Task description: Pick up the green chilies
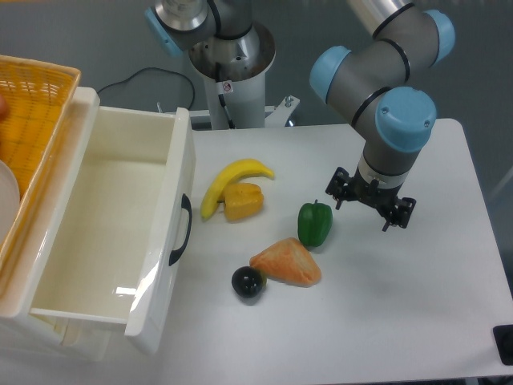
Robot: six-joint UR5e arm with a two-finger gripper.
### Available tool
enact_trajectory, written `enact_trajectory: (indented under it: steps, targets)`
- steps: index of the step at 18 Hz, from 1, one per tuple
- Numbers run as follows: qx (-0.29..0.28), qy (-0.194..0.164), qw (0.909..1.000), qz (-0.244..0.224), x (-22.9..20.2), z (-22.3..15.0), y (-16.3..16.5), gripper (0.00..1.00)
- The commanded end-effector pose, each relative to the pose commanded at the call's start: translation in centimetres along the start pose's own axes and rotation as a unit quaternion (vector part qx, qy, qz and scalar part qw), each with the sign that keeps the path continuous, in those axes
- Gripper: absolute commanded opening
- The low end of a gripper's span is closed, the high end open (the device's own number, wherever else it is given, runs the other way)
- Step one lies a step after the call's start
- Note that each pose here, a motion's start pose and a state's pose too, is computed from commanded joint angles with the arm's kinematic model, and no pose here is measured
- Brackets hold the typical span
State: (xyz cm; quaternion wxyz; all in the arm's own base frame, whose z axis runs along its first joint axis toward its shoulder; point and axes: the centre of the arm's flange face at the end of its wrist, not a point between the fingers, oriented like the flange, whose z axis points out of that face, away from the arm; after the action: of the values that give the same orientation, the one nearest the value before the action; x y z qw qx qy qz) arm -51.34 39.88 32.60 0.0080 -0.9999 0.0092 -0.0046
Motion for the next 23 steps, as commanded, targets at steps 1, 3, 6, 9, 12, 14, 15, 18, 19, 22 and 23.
enact_trajectory:
  steps: [1,3,6,9,12,14,15,18,19,22,23]
  targets:
    - [-0.001,0.0,1.0,-0.001,-0.2,0.0,0.0,1.0]
    - [-0.001,-0.001,1.0,-0.003,-0.5,0.1,0.1,1.0]
    - [0.001,-0.006,0.9999,-0.012,-0.5,0.6,0.5,1.0]
    - [0.002,-0.004,0.9997,-0.024,0.2,2.5,1.2,1.0]
    - [-0.006,0.006,0.9986,-0.053,1.4,3.9,1.1,1.0]
    - [-0.004,0.006,0.9984,-0.057,1.6,3.5,1.1,1.0]
    - [-0.002,0.004,0.9984,-0.056,1.8,2.9,1.1,1.0]
    - [-0.007,0.025,0.9983,-0.053,2.5,3.1,1.3,1.0]
    - [-0.011,0.03,0.9983,-0.048,3.0,3.2,0.9,1.0]
    - [-0.017,0.041,0.9983,-0.036,3.7,4.7,-0.4,1.0]
    - [-0.021,0.047,0.9981,-0.033,3.8,5.4,-0.7,1.0]
